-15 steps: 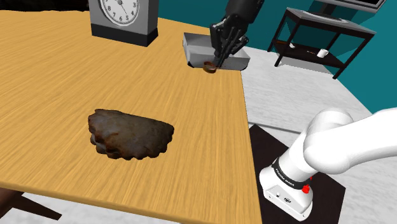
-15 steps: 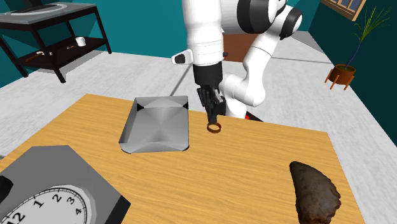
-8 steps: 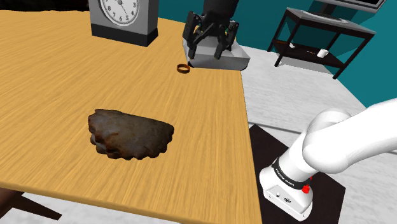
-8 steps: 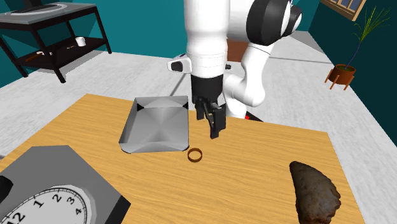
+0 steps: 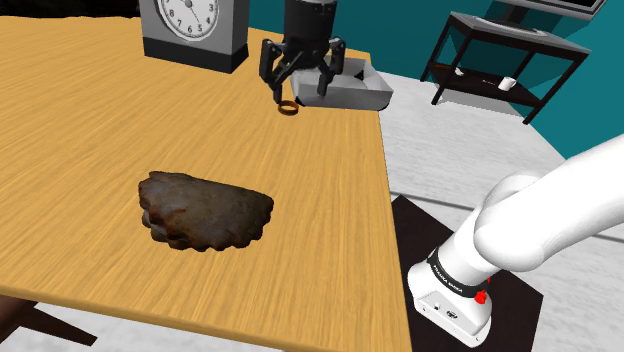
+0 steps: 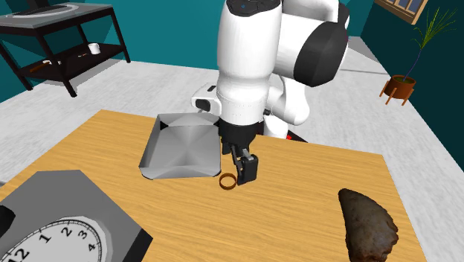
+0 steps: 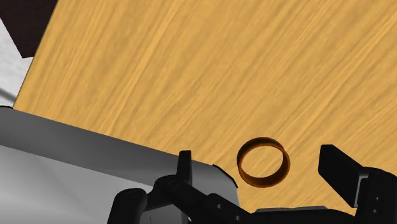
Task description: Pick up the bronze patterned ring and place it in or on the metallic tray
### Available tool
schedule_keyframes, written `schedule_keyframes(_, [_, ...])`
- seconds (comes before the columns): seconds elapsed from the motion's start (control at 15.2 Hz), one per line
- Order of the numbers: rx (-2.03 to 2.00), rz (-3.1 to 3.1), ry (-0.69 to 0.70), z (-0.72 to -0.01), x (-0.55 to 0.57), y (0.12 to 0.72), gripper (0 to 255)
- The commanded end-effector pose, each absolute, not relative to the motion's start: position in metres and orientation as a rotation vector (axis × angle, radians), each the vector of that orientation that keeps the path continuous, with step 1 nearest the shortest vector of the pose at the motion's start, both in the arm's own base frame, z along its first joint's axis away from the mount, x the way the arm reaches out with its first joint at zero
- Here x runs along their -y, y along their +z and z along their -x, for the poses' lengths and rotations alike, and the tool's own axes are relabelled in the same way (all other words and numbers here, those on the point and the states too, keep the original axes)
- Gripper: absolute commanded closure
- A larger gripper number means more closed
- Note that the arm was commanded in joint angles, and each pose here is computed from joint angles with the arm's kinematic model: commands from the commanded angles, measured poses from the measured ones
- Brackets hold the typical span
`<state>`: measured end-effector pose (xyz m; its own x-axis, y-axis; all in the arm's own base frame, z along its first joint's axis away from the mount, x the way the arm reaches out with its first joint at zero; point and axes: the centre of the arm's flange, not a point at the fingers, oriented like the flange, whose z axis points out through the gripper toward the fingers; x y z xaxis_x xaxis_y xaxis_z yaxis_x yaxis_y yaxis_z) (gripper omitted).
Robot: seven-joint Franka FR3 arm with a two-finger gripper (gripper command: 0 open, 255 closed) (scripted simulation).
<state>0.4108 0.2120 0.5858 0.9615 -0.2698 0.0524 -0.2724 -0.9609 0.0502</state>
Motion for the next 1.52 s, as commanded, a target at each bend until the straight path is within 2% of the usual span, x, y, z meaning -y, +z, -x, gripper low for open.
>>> schedule_keyframes(0.0, [0.423,-3.054,0.07,-0.411,-0.212,0.575,0])
schedule_keyframes(0.59, [0.423,-3.054,0.07,-0.412,-0.211,0.566,0])
schedule_keyframes(0.66, [0.423,-3.054,0.07,-0.412,-0.211,0.566,255])
schedule_keyframes(1.25, [0.423,-3.054,0.07,-0.412,-0.211,0.566,255])
schedule_keyframes(1.32, [0.423,-3.054,0.07,-0.412,-0.211,0.566,0])
schedule_keyframes(1.45, [0.678,-3.107,0.033,-0.429,-0.191,0.587,0])
